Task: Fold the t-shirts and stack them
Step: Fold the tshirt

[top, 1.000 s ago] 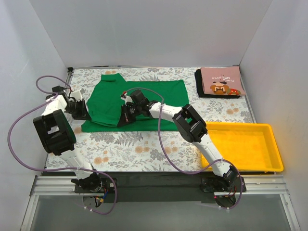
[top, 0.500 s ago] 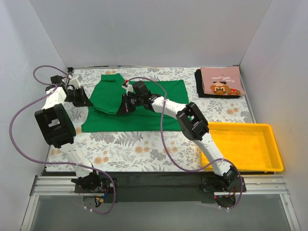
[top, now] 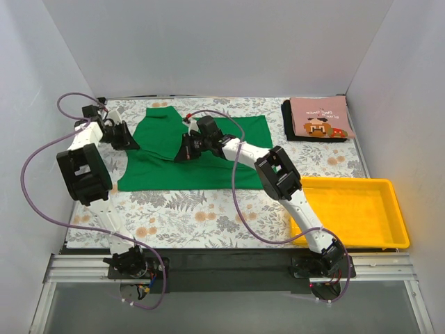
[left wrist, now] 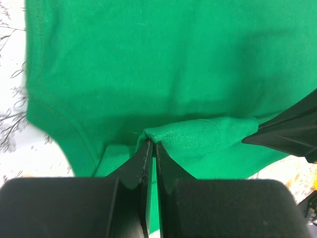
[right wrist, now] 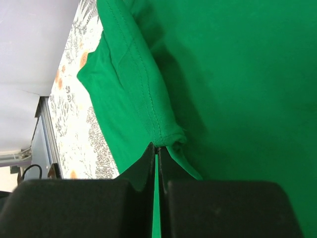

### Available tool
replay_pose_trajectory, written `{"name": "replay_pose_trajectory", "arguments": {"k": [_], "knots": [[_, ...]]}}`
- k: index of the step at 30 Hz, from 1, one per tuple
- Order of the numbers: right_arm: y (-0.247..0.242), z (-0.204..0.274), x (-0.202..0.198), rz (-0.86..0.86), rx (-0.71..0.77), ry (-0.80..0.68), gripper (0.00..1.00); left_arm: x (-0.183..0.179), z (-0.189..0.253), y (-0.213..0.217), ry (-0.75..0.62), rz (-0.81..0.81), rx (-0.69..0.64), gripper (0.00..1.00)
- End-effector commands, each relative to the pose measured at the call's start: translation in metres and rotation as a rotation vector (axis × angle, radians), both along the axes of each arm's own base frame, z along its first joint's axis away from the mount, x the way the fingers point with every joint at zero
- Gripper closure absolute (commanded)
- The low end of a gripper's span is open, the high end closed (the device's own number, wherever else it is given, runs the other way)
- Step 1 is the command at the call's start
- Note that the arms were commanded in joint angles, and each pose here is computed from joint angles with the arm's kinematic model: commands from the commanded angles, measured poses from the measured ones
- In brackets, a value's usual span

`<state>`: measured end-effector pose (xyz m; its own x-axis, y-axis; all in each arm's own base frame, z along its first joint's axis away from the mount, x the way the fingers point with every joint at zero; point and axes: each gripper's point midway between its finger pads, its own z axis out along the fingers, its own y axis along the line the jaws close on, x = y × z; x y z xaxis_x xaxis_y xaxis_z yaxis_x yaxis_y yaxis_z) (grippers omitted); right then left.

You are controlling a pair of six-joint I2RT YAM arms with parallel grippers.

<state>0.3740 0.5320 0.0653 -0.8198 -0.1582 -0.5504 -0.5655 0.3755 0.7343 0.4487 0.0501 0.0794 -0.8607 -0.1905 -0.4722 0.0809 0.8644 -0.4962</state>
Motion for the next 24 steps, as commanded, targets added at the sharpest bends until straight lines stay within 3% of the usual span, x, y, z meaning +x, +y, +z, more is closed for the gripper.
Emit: {"name": "replay_pose_trajectory", "arguments": {"k": [1, 3, 6, 9, 14, 15, 17, 20, 21, 22, 24], "knots": [[0.002, 0.017, 0.017, -0.026, 0.04, -0.065, 0.99, 0.018, 0.006, -0.007, -0.031, 0.007, -0.021, 1.0], [-0.004, 0.016, 0.024, -0.045, 0.035, -0.065, 0.99, 0.024, 0.002, -0.014, -0.03, -0.001, -0.028, 1.0], [-0.012, 0.017, 0.03, -0.056, 0.033, -0.063, 0.75, 0.032, -0.006, -0.022, -0.022, -0.001, -0.036, 0.89], [-0.018, 0.019, 0.031, -0.052, 0.036, -0.055, 0.66, 0.048, -0.006, -0.019, -0.051, 0.035, -0.029, 0.86], [-0.044, 0.04, 0.036, -0.032, 0.051, -0.088, 0.6, 0.063, 0.014, -0.013, -0.111, 0.072, -0.011, 0.75], [-0.051, 0.044, 0.033, -0.006, 0.058, -0.089, 0.58, 0.06, 0.022, -0.01, -0.123, 0.075, 0.007, 0.73], [-0.079, 0.055, 0.035, 0.001, 0.046, -0.099, 0.41, 0.052, 0.026, 0.001, -0.133, 0.07, 0.099, 0.66], [-0.124, 0.065, 0.033, 0.038, -0.018, -0.113, 0.29, 0.025, 0.038, 0.013, -0.15, 0.03, 0.198, 0.57], [-0.139, 0.058, 0.031, 0.064, -0.059, -0.162, 0.25, 0.014, 0.041, 0.016, -0.139, 0.025, 0.224, 0.48], [-0.157, 0.056, 0.033, 0.056, -0.088, -0.166, 0.14, -0.002, 0.041, 0.016, -0.13, 0.014, 0.237, 0.45], [-0.185, 0.054, 0.019, 0.068, -0.178, -0.166, 0.11, -0.023, 0.037, 0.018, -0.102, -0.046, 0.275, 0.44]]}}
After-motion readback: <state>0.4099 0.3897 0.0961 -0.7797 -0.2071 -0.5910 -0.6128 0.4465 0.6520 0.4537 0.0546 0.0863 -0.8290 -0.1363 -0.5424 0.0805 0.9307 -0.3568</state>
